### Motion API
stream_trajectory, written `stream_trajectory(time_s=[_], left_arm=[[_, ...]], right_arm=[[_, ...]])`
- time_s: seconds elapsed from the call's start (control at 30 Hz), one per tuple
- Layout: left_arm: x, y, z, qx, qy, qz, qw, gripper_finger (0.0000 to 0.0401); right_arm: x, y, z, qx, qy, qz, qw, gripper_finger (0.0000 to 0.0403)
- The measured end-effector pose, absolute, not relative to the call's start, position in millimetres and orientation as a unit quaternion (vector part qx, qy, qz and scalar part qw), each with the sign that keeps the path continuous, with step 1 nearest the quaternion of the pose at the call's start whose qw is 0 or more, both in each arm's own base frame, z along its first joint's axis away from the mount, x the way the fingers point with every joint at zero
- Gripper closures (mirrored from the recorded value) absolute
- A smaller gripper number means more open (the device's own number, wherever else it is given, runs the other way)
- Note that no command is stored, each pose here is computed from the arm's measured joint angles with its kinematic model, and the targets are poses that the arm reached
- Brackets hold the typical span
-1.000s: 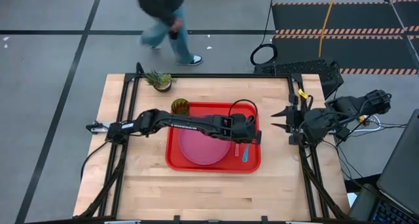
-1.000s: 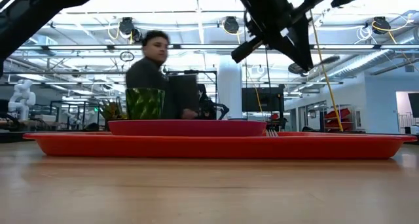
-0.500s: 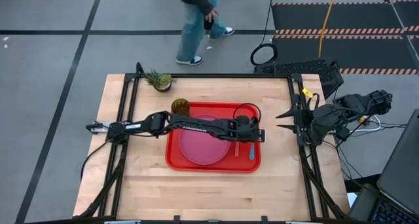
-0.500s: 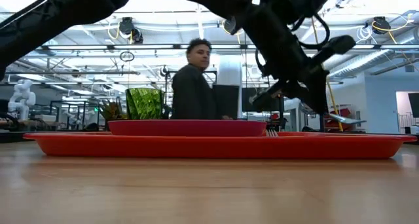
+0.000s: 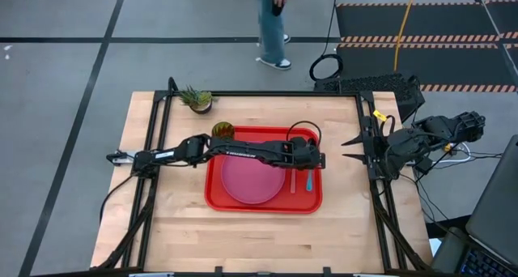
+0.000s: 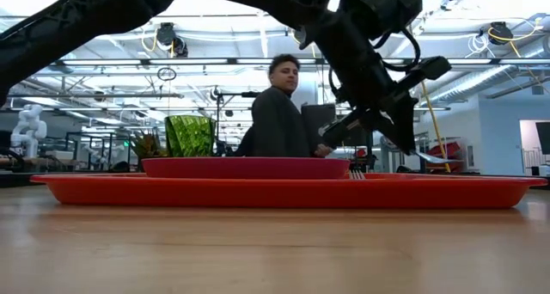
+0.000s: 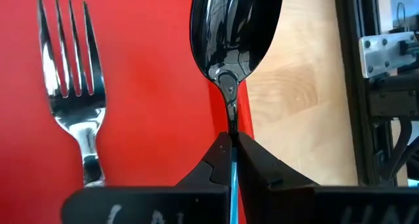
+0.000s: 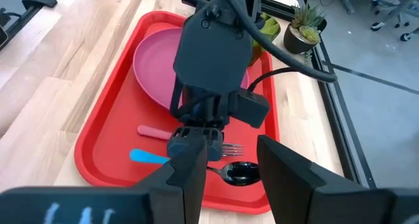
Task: Pick and place plate/cup/fork/spoon on tray
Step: Put the blue spoon on the orange tray to the right of the pink fork
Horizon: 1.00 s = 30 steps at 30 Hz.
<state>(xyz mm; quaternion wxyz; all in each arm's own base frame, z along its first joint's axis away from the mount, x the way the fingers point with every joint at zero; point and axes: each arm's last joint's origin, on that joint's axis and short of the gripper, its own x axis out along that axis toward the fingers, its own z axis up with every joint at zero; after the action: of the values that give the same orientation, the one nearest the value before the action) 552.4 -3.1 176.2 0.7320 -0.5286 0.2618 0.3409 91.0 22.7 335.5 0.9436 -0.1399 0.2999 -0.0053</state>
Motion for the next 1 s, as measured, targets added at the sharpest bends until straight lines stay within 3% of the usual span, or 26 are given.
stream_trajectory(time_s=[1.0], left_arm=[[549.3,0.7,166.5,-0.548,0.290,0.352,0.701,0.0395]], right_arm=[[90.9,22.7,335.5,-0.148,0.300,-0.002,0.942,0.0273]])
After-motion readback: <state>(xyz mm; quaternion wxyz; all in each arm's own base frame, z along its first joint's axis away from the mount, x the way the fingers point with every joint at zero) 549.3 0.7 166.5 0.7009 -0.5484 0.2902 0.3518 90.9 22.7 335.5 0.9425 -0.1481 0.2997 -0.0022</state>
